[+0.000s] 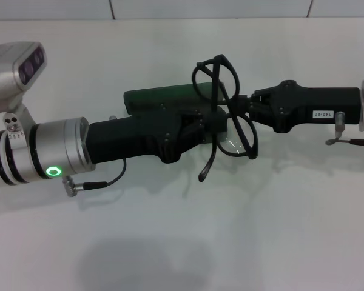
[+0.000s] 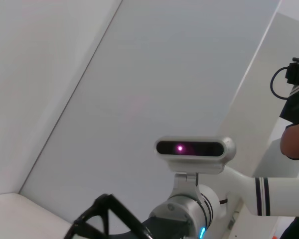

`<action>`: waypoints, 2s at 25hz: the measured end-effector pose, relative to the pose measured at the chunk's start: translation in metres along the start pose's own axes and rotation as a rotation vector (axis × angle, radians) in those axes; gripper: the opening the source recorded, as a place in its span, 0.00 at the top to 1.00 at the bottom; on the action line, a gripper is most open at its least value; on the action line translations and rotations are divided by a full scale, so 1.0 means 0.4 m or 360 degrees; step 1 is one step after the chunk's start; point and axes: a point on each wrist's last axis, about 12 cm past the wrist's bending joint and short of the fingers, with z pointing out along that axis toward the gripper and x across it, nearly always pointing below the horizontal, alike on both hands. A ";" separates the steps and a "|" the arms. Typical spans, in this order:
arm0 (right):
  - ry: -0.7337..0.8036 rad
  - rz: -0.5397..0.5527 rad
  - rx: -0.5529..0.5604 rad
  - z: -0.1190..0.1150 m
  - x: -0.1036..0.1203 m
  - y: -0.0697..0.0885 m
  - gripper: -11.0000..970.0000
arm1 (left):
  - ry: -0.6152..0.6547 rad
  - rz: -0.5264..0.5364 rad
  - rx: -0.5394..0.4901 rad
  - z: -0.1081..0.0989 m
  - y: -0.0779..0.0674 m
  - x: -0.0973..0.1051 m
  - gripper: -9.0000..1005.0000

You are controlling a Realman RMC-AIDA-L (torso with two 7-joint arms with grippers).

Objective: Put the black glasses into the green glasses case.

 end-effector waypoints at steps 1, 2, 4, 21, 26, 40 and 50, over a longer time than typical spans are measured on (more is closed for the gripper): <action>-0.0002 -0.0005 -0.0017 0.003 -0.004 0.002 0.94 | 0.0000 0.0000 0.0000 0.000 0.000 0.000 0.99; -0.0003 -0.0009 -0.0032 0.006 -0.007 0.004 0.94 | 0.0001 0.0001 0.0001 0.001 0.000 -0.001 0.99; -0.0007 -0.0015 -0.0066 0.011 -0.011 0.010 0.94 | 0.0001 0.0001 0.0001 0.002 0.001 -0.001 0.99; -0.0051 -0.0038 -0.0230 0.023 -0.031 0.038 0.94 | 0.0003 -0.0001 0.0005 0.003 0.000 0.000 0.99; -0.0051 -0.0037 -0.0235 0.023 -0.030 0.039 0.94 | 0.0003 -0.0001 0.0005 0.003 0.000 0.000 0.99; -0.0070 -0.0031 -0.0208 0.019 -0.031 0.034 0.93 | 0.0001 -0.0004 0.0006 0.003 0.000 0.001 0.99; 0.0039 -0.0282 -0.0032 0.027 -0.054 -0.005 0.93 | 0.0129 0.0044 -0.0116 -0.053 0.002 0.032 0.99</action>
